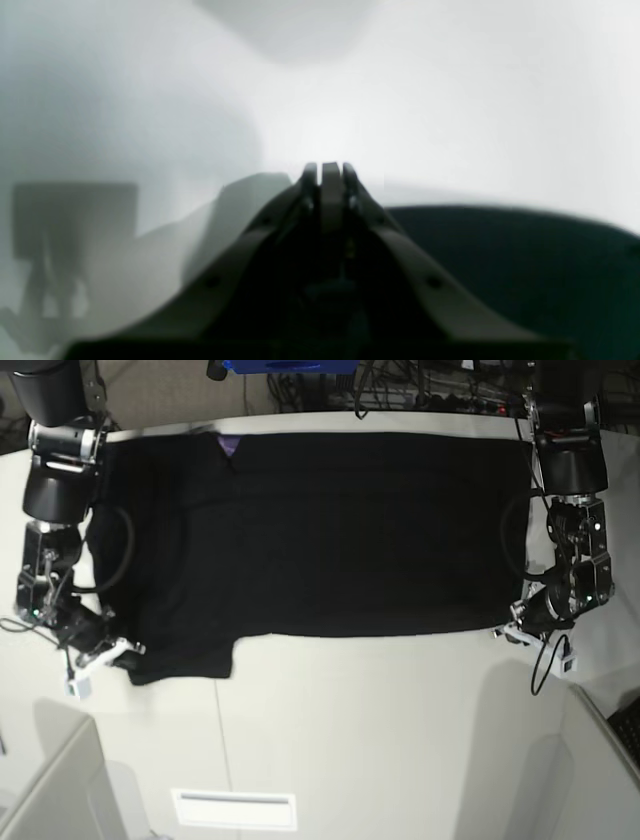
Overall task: Fold the T-shirt properly
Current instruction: 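Fold the hem half over toward the collar with both grippers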
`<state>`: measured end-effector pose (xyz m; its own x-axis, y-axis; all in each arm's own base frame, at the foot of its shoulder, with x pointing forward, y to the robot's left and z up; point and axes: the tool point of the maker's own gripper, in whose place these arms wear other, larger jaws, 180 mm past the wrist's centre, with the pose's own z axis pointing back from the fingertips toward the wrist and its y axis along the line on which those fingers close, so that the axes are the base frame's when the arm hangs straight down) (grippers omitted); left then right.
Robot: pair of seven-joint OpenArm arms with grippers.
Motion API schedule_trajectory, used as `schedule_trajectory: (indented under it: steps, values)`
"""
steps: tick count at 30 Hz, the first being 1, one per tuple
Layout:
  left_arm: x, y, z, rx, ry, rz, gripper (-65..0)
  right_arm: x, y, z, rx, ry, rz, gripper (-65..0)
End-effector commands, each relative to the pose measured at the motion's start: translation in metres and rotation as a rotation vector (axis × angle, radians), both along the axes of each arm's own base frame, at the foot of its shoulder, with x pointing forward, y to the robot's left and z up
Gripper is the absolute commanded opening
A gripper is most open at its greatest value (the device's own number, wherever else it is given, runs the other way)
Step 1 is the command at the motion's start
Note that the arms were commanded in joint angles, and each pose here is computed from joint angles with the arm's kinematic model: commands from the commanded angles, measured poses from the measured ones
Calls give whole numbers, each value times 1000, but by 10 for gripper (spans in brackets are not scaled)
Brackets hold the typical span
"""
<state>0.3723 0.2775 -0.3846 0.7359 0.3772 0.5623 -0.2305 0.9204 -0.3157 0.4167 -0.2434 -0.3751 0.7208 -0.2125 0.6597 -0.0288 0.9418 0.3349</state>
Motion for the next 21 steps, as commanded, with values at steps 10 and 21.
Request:
schedule_trajectory:
  steps: [10,21]
  values:
    - [-21,6,53,23,-76,-19,-650,-11,-5,9,-36,-15,24,-650]
    - [-59,-4,62,-120,-83,-68,-650,-40,11,23,-98,-75,72,-650]
